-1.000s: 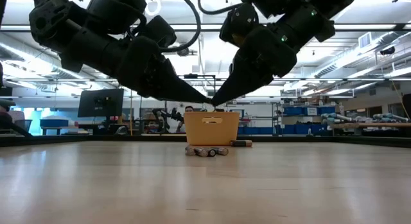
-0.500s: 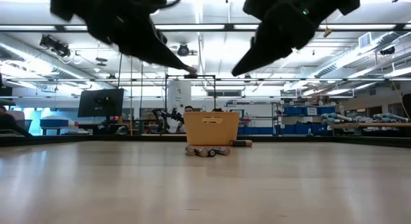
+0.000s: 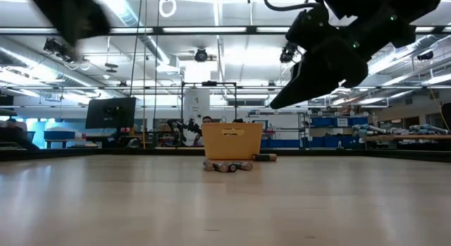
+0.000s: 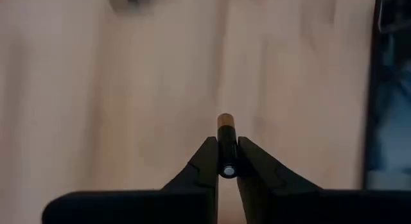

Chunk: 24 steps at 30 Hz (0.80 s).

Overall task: Sort batteries
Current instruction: Put the small black battery into the orange bin

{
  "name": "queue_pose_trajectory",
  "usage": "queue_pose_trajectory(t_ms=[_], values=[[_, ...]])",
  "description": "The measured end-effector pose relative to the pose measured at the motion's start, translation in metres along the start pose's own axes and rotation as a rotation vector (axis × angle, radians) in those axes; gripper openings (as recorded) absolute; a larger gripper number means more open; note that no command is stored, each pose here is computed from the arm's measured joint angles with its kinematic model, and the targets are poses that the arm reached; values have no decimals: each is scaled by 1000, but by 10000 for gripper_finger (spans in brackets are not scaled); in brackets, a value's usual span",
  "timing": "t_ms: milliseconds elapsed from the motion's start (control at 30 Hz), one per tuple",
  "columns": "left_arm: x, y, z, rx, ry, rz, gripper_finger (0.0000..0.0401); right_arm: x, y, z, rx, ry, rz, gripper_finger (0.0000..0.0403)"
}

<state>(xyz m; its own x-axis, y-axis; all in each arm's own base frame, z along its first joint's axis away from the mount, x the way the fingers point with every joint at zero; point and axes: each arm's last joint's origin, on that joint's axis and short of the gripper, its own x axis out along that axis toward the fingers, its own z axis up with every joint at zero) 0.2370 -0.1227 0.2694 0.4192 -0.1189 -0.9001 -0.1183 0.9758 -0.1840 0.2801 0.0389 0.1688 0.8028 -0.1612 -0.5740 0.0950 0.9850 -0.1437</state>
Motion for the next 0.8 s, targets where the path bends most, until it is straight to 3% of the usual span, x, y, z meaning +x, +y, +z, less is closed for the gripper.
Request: queue_pose_trajectory(t_ms=[200,367,633,800], values=[[-5,-28,-39,-299,201,-14,38,0,-1,-2,-56,1,7,149],[-8,-43,-65,-472,357,-10,38,2,-6,-2,-55,5,14,150],[12,-31,-99,-505,554,89,38,3,-8,-2,-16,7,11,149],[30,-20,-113,-478,635,75,42,3,-9,-2,16,0,9,150]])
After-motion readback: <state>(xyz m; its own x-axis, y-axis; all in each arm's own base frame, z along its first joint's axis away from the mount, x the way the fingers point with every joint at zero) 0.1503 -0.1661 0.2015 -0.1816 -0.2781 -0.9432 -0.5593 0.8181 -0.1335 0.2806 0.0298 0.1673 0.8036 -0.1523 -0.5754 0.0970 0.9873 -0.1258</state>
